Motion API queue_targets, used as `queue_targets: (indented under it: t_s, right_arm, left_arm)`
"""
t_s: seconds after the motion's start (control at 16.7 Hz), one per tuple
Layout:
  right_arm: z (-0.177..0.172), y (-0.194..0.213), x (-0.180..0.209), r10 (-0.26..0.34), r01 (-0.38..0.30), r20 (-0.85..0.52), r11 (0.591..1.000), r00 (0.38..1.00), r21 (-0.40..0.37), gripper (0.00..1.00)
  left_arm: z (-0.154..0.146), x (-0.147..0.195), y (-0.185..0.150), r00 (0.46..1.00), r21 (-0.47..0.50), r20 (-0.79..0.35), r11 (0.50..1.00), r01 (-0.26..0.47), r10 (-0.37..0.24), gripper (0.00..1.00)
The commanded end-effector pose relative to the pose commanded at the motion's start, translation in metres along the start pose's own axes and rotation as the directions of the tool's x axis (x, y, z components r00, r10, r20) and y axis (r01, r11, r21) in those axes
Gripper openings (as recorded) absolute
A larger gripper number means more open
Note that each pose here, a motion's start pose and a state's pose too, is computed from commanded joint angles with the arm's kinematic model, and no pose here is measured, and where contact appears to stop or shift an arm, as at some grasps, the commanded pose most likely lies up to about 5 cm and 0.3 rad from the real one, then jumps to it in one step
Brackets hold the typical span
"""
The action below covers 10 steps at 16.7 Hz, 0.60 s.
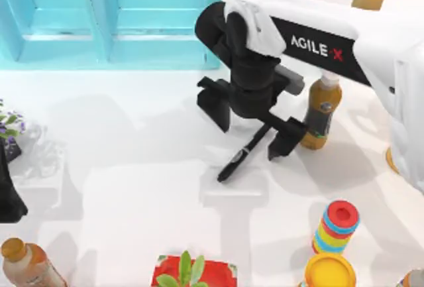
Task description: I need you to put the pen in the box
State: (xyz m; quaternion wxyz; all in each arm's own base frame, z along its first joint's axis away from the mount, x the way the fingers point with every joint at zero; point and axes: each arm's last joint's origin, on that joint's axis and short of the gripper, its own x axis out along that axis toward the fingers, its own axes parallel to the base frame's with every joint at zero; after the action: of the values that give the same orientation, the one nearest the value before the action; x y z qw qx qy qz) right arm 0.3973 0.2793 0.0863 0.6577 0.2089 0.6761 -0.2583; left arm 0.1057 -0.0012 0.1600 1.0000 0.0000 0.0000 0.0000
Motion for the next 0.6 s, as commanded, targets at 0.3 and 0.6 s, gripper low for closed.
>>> queue_targets:
  t_s: [0.3, 0.6]
  right_arm:
    - [0.0000, 0.0000, 0.0000, 0.000, 0.000, 0.000, 1.000, 1.000, 0.000, 0.62]
    - [0.0000, 0.0000, 0.0000, 0.000, 0.000, 0.000, 1.000, 1.000, 0.000, 0.25]
  left_arm:
    - [0.0000, 0.0000, 0.0000, 1.000, 0.000, 0.000, 1.000, 0.000, 0.000, 1.00]
    - [0.0000, 0.0000, 0.0000, 1.000, 0.000, 0.000, 1.000, 0.000, 0.000, 1.00]
